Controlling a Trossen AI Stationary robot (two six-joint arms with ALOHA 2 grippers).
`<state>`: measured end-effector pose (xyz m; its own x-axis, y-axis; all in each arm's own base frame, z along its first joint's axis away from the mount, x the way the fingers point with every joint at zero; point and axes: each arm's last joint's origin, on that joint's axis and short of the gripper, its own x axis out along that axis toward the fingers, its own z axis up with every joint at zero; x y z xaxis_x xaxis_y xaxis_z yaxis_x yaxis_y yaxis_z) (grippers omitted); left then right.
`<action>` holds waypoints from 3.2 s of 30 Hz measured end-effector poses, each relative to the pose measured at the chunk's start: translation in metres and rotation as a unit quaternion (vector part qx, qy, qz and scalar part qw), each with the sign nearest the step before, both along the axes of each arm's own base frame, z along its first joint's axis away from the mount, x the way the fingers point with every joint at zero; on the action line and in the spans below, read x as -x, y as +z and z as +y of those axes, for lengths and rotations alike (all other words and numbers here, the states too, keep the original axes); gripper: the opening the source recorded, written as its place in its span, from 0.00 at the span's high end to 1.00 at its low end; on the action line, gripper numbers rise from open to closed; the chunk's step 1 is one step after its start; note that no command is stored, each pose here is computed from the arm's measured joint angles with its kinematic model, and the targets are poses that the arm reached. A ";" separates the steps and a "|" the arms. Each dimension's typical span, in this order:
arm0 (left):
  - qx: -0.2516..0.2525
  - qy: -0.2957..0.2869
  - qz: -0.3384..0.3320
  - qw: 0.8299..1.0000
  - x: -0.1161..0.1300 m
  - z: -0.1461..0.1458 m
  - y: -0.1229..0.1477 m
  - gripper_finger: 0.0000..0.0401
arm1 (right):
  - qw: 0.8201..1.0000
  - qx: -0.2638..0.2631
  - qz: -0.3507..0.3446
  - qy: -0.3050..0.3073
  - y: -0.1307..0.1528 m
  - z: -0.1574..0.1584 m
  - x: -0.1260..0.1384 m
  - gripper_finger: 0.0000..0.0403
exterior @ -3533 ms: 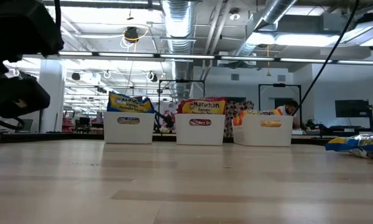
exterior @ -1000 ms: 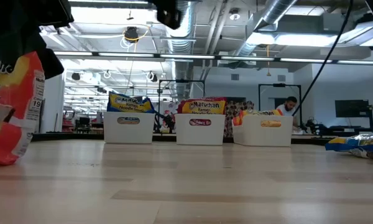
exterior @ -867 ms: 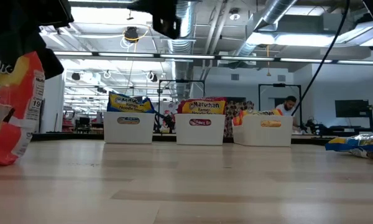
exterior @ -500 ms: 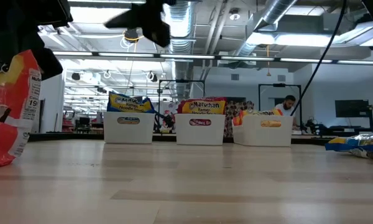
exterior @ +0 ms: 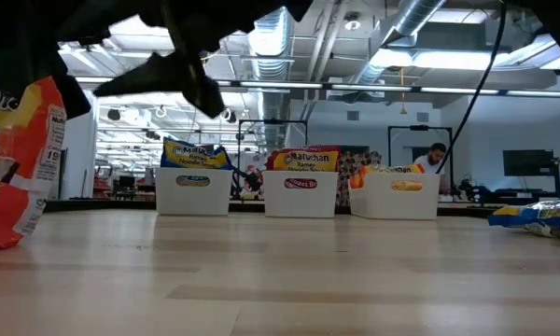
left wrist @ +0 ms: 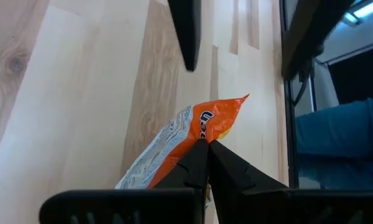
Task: Sort Maruchan noodles
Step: Put the orange noodle pack into the right white bin
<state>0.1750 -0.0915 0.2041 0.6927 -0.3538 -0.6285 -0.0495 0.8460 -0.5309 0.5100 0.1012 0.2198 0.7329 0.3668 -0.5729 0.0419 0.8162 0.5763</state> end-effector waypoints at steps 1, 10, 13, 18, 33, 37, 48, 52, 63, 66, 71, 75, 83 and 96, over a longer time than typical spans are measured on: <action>0.001 0.004 0.001 1.000 0.000 0.000 0.000 1.00 | 1.000 -0.001 0.003 -0.001 -0.002 0.001 0.000 0.41; 0.002 0.017 0.001 1.000 0.000 0.001 0.000 1.00 | 0.998 0.029 -0.030 -0.055 0.002 -0.003 -0.004 0.41; 0.002 0.017 0.001 1.000 0.000 0.001 0.000 1.00 | 0.997 0.032 -0.028 -0.067 0.002 -0.004 -0.004 0.41; 0.001 0.017 0.001 1.000 0.000 0.001 0.000 1.00 | 0.996 0.035 -0.031 -0.082 0.003 -0.002 -0.004 0.41; -0.006 0.017 0.012 1.000 0.001 0.001 -0.002 1.00 | 0.993 -0.020 -0.028 -0.112 -0.029 0.017 -0.015 0.41; -0.006 0.017 0.012 1.000 0.001 0.001 -0.002 1.00 | 0.993 -0.030 -0.018 -0.116 -0.031 0.018 -0.014 0.41; -0.011 0.030 0.007 0.999 0.001 0.002 -0.002 1.00 | 0.988 -0.082 0.004 -0.129 -0.061 0.020 -0.022 0.43; -0.007 0.036 0.007 0.999 0.000 0.002 -0.002 1.00 | 0.986 -0.121 0.005 -0.116 -0.072 0.019 -0.027 0.48; 0.061 -0.022 0.103 0.993 0.012 -0.007 -0.008 1.00 | 0.984 -0.160 0.028 -0.077 -0.076 0.009 -0.029 0.57; 0.086 -0.038 0.114 0.989 0.019 -0.015 -0.005 1.00 | 0.984 -0.160 0.031 -0.074 -0.073 0.006 -0.028 0.57; 0.112 -0.038 0.171 0.978 0.037 -0.028 -0.006 1.00 | 0.986 -0.151 0.018 -0.069 -0.069 0.001 -0.029 0.57; 0.070 -0.029 0.237 0.969 0.050 -0.035 -0.019 1.00 | 0.987 -0.147 0.004 -0.067 -0.060 -0.005 -0.030 0.57; 0.006 0.003 0.267 0.964 0.040 -0.038 -0.042 1.00 | 0.984 -0.154 0.018 -0.089 -0.052 -0.028 -0.030 0.57; -0.022 0.012 0.243 0.970 0.009 -0.028 -0.060 1.00 | 0.968 -0.186 0.137 -0.094 -0.068 -0.056 -0.020 0.57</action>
